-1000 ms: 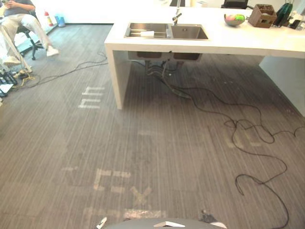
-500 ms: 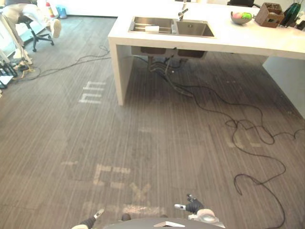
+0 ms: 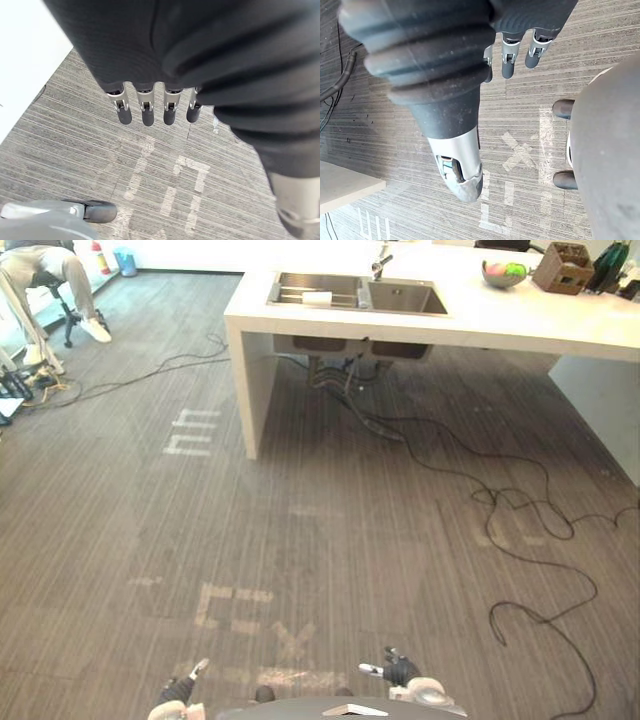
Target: Walk over to the sink, pick up the cup, carry it to the dishwasher, place the cup inside the dishwasher, then close the dishwasher door
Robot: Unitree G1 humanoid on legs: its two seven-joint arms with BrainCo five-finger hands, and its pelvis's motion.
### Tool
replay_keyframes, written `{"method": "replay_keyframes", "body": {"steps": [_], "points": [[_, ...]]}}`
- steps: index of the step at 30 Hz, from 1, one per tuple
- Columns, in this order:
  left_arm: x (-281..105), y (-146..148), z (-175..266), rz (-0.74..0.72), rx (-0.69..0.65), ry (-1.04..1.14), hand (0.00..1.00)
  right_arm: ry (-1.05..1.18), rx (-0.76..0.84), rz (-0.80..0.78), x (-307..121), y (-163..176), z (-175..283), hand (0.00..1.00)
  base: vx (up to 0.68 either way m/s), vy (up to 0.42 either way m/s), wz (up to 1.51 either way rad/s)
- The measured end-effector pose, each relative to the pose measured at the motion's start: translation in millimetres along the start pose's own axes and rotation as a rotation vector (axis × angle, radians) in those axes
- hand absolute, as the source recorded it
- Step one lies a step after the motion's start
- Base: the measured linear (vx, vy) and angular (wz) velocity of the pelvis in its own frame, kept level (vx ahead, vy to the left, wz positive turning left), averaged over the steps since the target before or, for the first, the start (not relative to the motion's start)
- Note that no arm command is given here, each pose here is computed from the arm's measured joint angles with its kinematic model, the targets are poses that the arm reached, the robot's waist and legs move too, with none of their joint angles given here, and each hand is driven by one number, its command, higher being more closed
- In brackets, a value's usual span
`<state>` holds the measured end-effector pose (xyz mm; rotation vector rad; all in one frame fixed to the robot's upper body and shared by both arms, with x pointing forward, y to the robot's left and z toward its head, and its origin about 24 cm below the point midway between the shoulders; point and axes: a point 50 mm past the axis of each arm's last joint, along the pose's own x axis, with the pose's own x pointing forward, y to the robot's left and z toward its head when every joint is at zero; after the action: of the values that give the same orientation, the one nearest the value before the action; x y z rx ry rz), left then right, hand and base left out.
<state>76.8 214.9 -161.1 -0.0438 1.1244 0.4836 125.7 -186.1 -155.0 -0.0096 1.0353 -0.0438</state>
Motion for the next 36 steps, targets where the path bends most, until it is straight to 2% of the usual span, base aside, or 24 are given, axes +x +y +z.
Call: {"method": "replay_keyframes", "body": {"steps": [6,10,14,19,22,27,30,32,36], "points": [[-2,-12,1,0.051,-0.143,-0.006,0.0,-0.008,0.081,0.012,-1,1,-1,0.0,0.0,0.0,0.0],[-5,-10,-3,0.155,-0.189,0.01,0.0,-0.01,0.131,0.009,-2,-2,-5,0.0,-0.02,0.002,0.06],[-4,-5,3,0.173,-0.198,-0.017,0.0,-0.013,0.177,-0.001,-6,-4,-9,0.0,0.08,0.051,0.37],[-6,8,-3,0.205,-0.263,-0.012,0.0,-0.041,0.501,-0.059,-8,-12,-11,0.0,0.14,0.037,0.13],[-6,8,-5,0.193,-0.297,0.005,0.0,-0.047,0.621,-0.103,-14,-22,-21,0.0,0.32,-0.081,0.05],[-6,4,0,0.161,-0.385,-0.006,0.0,-0.024,0.678,-0.124,-27,-27,-46,0.0,0.45,-0.241,0.15],[-10,-7,-13,0.141,-0.423,0.036,0.0,-0.004,0.699,-0.161,-32,-36,-56,0.0,0.57,-0.34,0.07],[-13,-16,-18,0.115,-0.395,0.046,0.0,0.002,0.7,-0.176,-33,-42,-57,0.0,0.54,-0.346,-0.12],[-13,-12,-20,0.116,-0.305,0.007,0.0,-0.025,0.669,-0.164,-29,-42,-47,0.0,0.52,-0.269,-0.15]]}}
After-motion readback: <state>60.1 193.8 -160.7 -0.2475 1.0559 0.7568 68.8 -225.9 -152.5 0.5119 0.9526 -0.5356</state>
